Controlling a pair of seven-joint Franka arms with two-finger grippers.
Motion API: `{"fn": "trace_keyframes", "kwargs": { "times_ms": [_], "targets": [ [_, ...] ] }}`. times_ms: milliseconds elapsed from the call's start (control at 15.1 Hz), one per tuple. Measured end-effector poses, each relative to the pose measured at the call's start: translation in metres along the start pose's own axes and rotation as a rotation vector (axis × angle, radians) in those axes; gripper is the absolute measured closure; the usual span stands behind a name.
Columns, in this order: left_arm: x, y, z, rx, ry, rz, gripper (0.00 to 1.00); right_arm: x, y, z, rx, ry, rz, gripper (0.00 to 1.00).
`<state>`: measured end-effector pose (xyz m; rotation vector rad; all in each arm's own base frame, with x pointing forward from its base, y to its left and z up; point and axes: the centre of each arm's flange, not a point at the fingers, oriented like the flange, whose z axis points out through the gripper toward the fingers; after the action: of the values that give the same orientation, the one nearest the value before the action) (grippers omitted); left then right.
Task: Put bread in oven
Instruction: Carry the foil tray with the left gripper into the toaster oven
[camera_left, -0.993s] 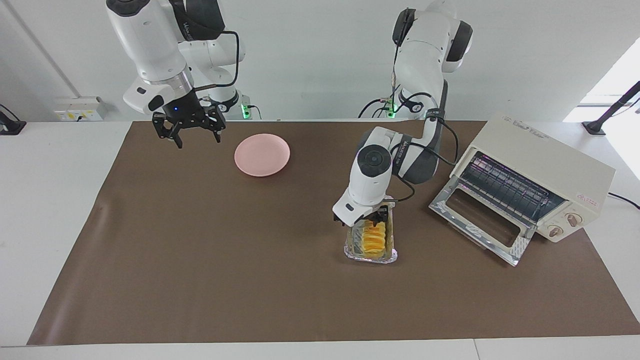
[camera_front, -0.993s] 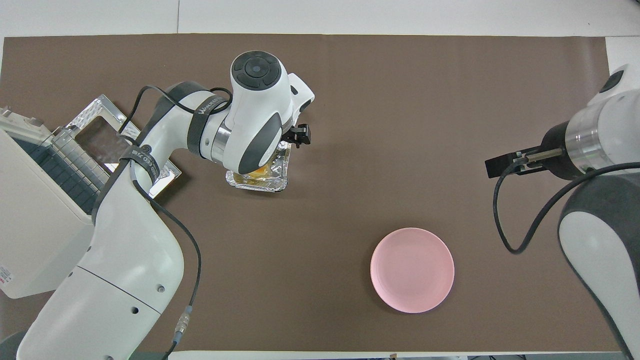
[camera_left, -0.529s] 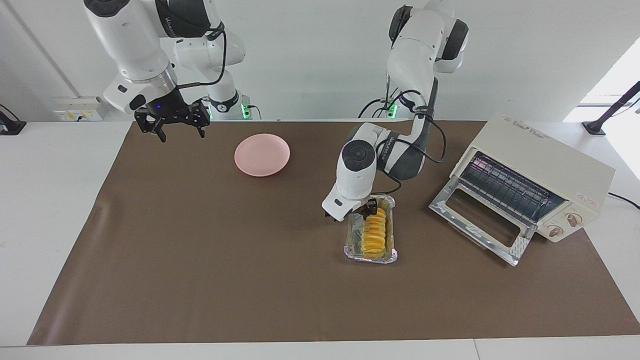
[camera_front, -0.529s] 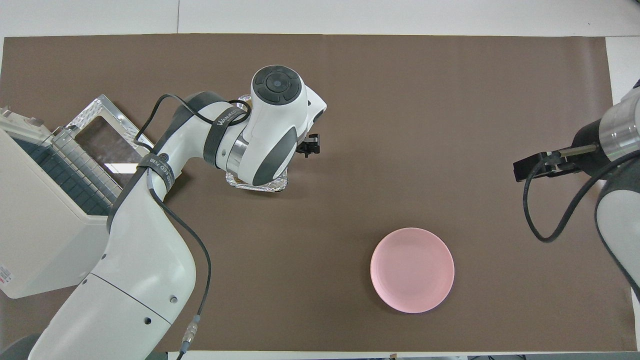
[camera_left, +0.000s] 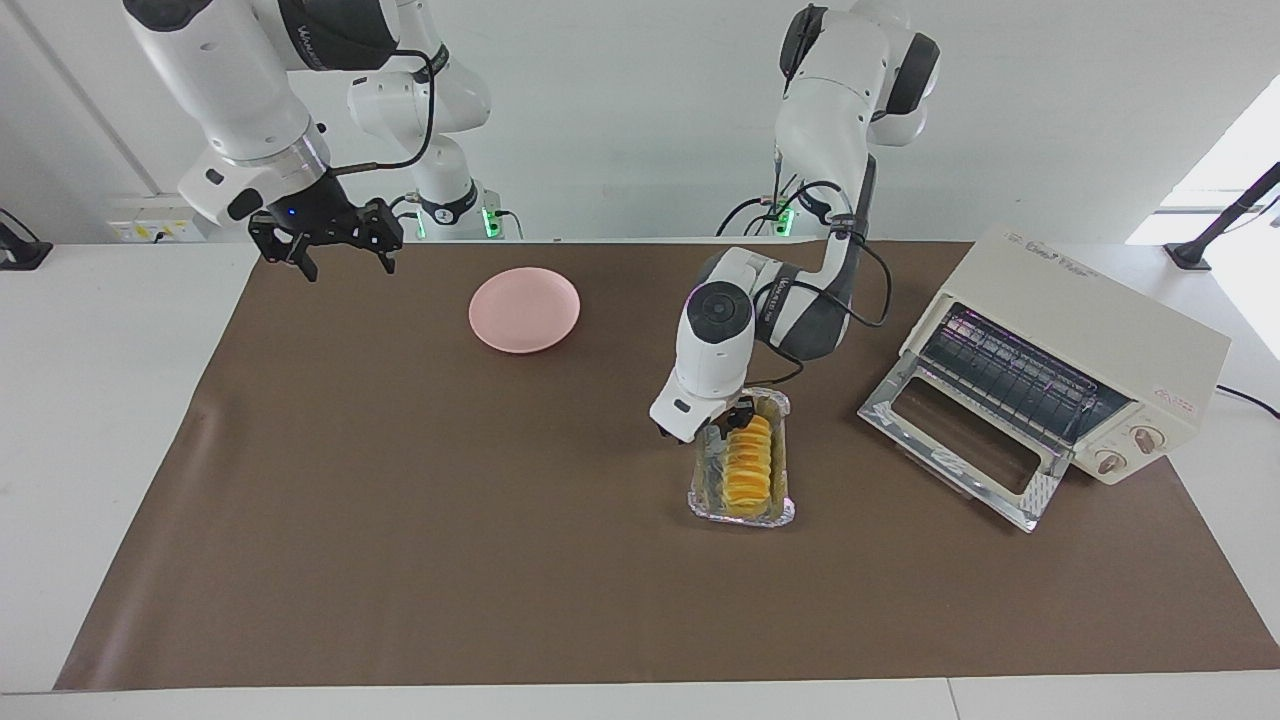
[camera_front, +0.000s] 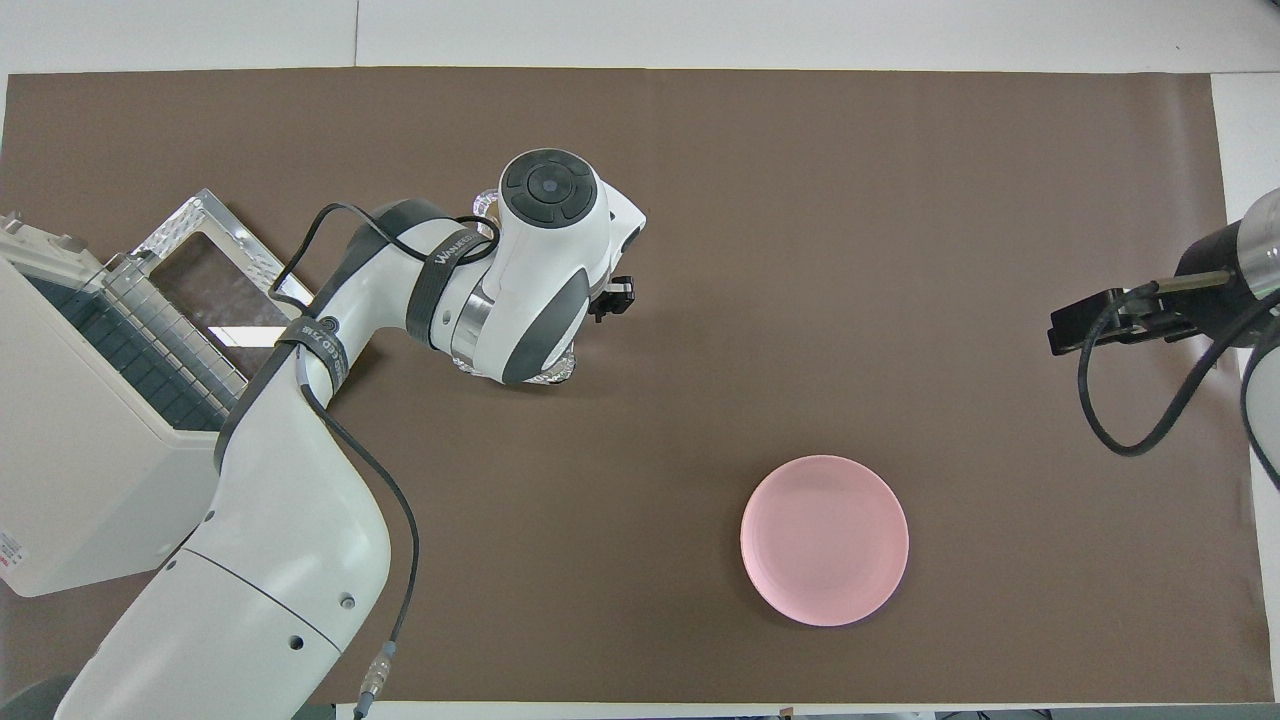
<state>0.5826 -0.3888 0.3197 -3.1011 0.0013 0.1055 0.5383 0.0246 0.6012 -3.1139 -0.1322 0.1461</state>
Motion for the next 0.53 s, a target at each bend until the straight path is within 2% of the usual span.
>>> {"fn": "trace_keyframes", "kwargs": {
  "times_ms": [66,132,265,529],
  "targets": [
    [-0.001,0.0,0.002,-0.001,0.001,-0.01,0.59,0.0,0.001,0.0,0.0,-0.004,0.001,0.0],
    [-0.002,-0.001,0.003,0.001,-0.001,-0.018,0.75,-0.001,0.001,0.001,0.0,-0.007,0.002,0.0],
    [-0.003,-0.002,0.004,0.001,-0.001,-0.022,0.97,-0.001,0.001,0.001,0.001,-0.01,0.002,0.0],
    [-0.001,-0.005,-0.008,-0.012,-0.023,-0.068,0.98,-0.001,0.001,0.002,0.001,-0.011,0.002,0.0]
  ]
}}
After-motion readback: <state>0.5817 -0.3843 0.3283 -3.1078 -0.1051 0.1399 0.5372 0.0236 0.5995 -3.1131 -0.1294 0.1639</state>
